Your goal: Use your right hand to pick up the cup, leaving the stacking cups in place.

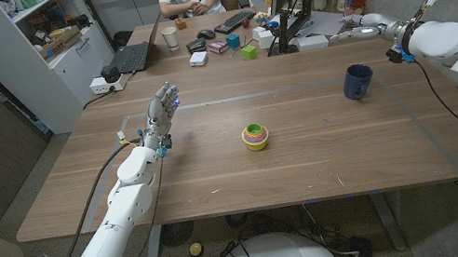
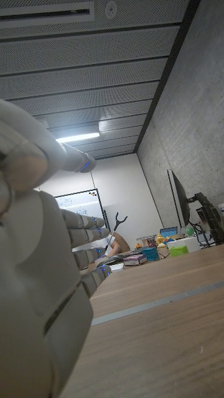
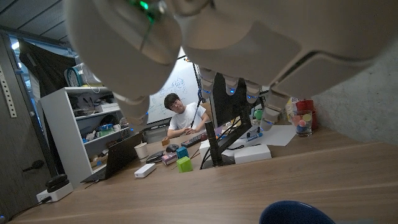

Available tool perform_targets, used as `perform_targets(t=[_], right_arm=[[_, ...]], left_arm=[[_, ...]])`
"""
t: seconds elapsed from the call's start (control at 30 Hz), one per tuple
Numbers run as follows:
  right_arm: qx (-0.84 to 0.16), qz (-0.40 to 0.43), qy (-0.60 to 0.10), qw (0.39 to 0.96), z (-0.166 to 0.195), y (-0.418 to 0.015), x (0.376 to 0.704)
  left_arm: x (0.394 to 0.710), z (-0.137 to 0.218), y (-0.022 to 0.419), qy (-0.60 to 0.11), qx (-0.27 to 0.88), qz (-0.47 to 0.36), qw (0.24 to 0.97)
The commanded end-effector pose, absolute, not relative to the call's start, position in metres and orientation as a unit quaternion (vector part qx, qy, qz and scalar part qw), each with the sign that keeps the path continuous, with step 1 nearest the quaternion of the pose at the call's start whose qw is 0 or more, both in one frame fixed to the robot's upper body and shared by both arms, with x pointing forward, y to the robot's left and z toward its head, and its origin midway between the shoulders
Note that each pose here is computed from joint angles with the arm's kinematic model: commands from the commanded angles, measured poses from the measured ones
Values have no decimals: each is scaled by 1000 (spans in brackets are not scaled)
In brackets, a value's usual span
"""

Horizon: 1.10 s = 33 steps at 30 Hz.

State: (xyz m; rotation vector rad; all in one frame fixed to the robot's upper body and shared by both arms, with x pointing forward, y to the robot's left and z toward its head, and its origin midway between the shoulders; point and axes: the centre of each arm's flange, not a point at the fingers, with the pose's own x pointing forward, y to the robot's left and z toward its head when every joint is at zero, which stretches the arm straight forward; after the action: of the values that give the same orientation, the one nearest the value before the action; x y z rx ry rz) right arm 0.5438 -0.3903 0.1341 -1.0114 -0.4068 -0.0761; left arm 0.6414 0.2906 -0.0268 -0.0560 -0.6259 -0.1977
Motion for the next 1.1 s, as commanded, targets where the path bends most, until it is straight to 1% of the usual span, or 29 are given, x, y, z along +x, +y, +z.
perform_targets(t=[0.03, 0.43, 0.7, 1.1], right_arm=[[-565, -64, -130, 812, 150, -395, 540], [-644, -96, -72, 755, 157, -390, 549], [-652, -95, -44, 751, 155, -394, 555], [-658, -104, -25, 746, 152, -394, 562]], left_arm=[[640, -29, 289, -303, -26, -97, 948], [639, -33, 290, -301, -31, -94, 949], [638, -36, 291, -297, -29, -91, 950], [639, -40, 289, -293, -30, -92, 951]])
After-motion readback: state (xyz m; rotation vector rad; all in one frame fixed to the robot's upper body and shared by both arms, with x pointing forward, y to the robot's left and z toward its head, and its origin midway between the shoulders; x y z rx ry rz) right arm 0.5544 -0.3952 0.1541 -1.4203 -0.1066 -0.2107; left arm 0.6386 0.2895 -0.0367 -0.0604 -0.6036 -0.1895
